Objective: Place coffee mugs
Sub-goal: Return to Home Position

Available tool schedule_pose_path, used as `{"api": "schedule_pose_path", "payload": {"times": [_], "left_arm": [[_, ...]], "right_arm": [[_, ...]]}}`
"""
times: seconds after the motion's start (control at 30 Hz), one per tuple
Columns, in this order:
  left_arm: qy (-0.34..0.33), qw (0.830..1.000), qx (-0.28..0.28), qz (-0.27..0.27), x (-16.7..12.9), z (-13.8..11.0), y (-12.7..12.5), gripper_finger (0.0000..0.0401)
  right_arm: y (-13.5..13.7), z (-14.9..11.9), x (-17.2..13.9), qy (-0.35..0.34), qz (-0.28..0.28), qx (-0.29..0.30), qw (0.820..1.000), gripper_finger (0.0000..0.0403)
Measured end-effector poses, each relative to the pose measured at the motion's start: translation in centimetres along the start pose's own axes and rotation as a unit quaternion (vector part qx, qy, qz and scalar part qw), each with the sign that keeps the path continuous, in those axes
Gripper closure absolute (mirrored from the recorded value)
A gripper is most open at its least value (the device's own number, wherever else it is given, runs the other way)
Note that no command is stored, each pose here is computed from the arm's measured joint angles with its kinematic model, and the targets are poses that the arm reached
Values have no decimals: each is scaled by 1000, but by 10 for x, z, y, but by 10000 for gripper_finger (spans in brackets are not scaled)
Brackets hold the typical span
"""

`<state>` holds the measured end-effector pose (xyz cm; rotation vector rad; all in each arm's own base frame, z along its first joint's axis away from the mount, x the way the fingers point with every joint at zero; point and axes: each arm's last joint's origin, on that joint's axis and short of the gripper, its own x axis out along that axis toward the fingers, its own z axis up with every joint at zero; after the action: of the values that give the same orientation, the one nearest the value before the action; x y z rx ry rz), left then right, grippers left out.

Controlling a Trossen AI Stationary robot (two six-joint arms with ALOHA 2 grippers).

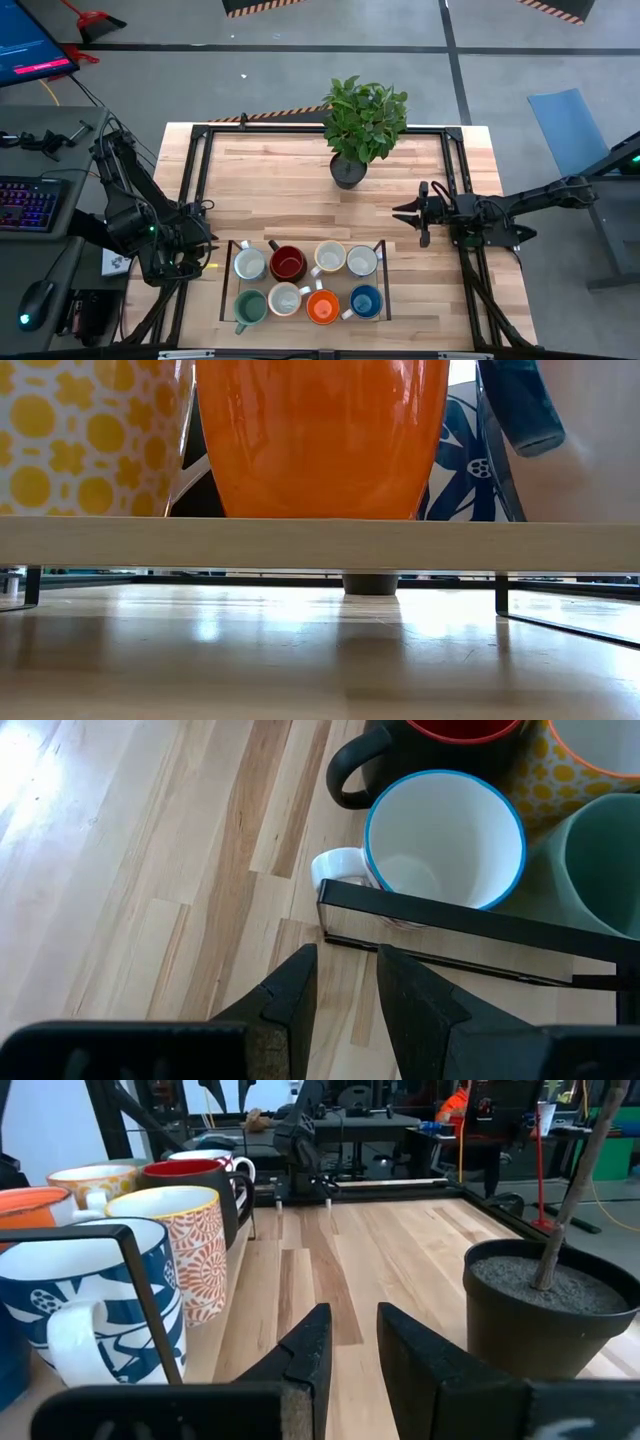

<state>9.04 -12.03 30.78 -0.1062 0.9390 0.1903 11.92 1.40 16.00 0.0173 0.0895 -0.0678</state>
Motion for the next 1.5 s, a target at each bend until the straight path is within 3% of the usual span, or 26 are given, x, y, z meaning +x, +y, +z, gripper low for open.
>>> {"api": "schedule_pose_path", "payload": {"times": [0.43,0.7,0.93,1.5], "left_arm": [[0,1000,0,0,0,0,0,304],[0,1000,0,0,0,0,0,304],[0,1000,0,0,0,0,0,304],[0,1000,0,0,0,0,0,304]], "right_arm": [[-8,-1,-13,-4,-14,24,1000,336],[-17,7,-22,-61,8,38,997,336],[-19,7,-21,-60,-1,71,996,336],[-19,6,-20,-52,-3,72,996,336]]}}
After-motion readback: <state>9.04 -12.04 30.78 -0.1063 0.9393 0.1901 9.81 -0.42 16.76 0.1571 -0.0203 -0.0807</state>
